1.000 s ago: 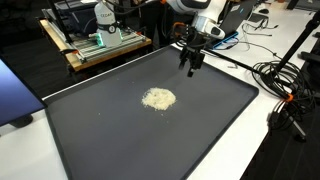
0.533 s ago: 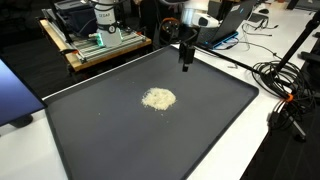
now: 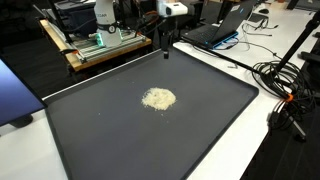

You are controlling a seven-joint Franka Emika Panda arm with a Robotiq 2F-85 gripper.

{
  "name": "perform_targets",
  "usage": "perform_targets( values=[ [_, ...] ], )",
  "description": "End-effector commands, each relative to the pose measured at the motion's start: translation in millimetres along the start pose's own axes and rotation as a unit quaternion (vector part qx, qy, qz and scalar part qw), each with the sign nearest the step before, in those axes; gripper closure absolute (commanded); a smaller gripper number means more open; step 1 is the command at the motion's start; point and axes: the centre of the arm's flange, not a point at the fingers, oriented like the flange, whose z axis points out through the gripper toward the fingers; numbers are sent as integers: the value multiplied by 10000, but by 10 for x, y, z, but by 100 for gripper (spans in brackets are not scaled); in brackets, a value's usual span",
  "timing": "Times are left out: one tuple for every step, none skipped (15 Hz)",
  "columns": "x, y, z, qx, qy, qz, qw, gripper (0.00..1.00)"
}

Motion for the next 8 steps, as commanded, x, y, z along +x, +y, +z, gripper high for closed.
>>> perform_targets(
  values=[
    [-445, -136, -442, -399, 174, 528, 9977, 0],
    [-489, -163, -589, -642, 151, 613, 9959, 0],
    [-283, -62, -285, -253, 141, 397, 9988, 0],
    [-346, -87, -390, -398, 175, 456, 9980, 0],
    [-386, -111, -442, -507, 171, 476, 9974, 0],
    [-407, -133, -454, -585, 148, 481, 9970, 0],
    [-412, -147, -449, -629, 126, 481, 9968, 0],
    [-412, -154, -446, -649, 115, 478, 9967, 0]
  ],
)
